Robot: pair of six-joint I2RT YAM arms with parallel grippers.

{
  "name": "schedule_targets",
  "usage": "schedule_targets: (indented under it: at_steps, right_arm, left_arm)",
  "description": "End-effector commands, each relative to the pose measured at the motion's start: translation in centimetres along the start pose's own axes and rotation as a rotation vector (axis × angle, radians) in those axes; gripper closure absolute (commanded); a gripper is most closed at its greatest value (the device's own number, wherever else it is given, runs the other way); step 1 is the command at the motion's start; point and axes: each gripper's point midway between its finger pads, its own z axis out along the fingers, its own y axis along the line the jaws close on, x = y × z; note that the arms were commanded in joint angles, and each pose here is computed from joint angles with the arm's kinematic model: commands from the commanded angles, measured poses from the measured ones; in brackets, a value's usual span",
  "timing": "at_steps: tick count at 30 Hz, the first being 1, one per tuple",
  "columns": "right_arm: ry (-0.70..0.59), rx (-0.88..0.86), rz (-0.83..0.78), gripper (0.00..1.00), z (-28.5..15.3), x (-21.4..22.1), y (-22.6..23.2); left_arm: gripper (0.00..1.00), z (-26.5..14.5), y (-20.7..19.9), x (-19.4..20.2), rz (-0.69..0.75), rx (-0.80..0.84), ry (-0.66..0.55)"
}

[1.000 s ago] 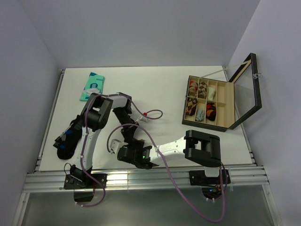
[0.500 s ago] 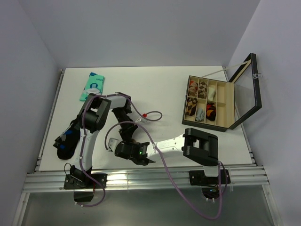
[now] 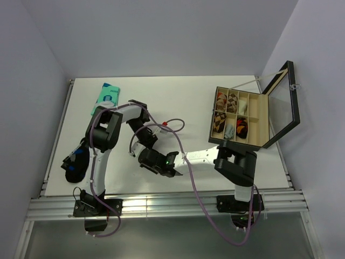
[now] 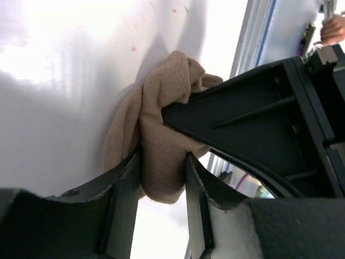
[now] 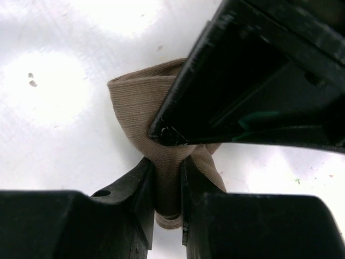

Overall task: Roll the socks
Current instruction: Pick up the sock at the center of the board.

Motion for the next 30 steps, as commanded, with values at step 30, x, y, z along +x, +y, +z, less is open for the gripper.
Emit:
schedule_targets:
  at_steps: [30]
  right_arm:
    - [0.057,0.236,0.598,1.00,-3.4,2.6,-13.1]
  left_arm:
    - [0.66,-17.3,-0.4,-2.3,0.025,-0.454,-0.584]
